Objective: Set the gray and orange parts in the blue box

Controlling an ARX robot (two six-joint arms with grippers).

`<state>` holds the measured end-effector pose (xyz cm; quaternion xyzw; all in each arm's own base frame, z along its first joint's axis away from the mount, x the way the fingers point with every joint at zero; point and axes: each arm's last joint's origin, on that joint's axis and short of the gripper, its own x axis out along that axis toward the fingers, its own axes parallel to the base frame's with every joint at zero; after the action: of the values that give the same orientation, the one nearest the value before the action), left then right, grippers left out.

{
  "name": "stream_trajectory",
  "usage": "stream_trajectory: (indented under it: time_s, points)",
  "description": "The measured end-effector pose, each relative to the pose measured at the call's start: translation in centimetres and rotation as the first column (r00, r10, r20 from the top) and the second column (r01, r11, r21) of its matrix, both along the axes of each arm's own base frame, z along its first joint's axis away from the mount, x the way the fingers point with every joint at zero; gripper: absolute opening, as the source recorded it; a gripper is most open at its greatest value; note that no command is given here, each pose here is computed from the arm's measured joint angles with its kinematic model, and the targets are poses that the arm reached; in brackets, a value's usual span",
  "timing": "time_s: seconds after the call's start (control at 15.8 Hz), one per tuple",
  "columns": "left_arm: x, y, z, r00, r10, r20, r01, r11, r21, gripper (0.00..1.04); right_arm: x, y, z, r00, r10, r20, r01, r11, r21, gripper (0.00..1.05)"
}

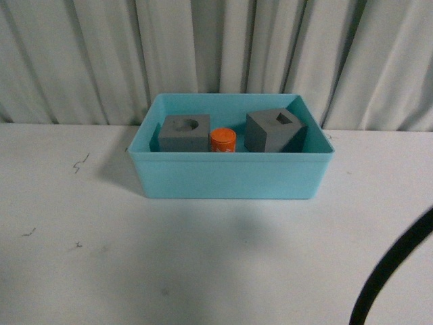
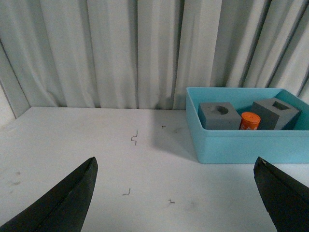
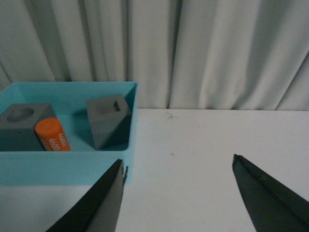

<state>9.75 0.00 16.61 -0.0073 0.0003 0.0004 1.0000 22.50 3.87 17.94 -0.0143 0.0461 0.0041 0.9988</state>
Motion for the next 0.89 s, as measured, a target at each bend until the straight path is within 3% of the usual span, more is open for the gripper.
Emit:
stream_trajectory:
  time_s: [0.19, 0.38, 0.57, 0.7, 0.89]
  points:
    - [0.0, 0.0, 0.0, 1.0, 0.0, 0.001, 0.0, 1.0, 0.0, 0.98, -2.4, -1.4, 0.8, 0.994, -0.016, 0.11, 0.014, 1.0, 0.021, 0.38]
    - [0.0, 0.0, 0.0, 1.0, 0.0, 0.001, 0.0, 1.0, 0.0, 0.98, -4.4, -2.2, -0.5, 0.997, -0.01, 0.07, 0.009, 1.0, 0.016, 0.03]
    - [0.0, 0.0, 0.0, 1.0, -0.001, 0.001, 0.001, 1.0, 0.0, 0.98, -6.4, -3.6, -1.1, 0.994, 0.003, 0.105, -0.005, 1.0, 0.021, 0.02]
    - [0.0, 0.0, 0.0, 1.0, 0.0, 0.001, 0.0, 1.0, 0.0, 0.98, -7.2, -4.0, -2.2, 0.999, -0.025, 0.049, 0.024, 0.999, 0.021, 0.02]
    - [0.0, 0.0, 0.0, 1.0, 0.0, 0.001, 0.0, 1.0, 0.0, 0.98, -8.2, -4.0, -1.5, 0.996, -0.017, 0.088, 0.015, 1.0, 0.021, 0.02]
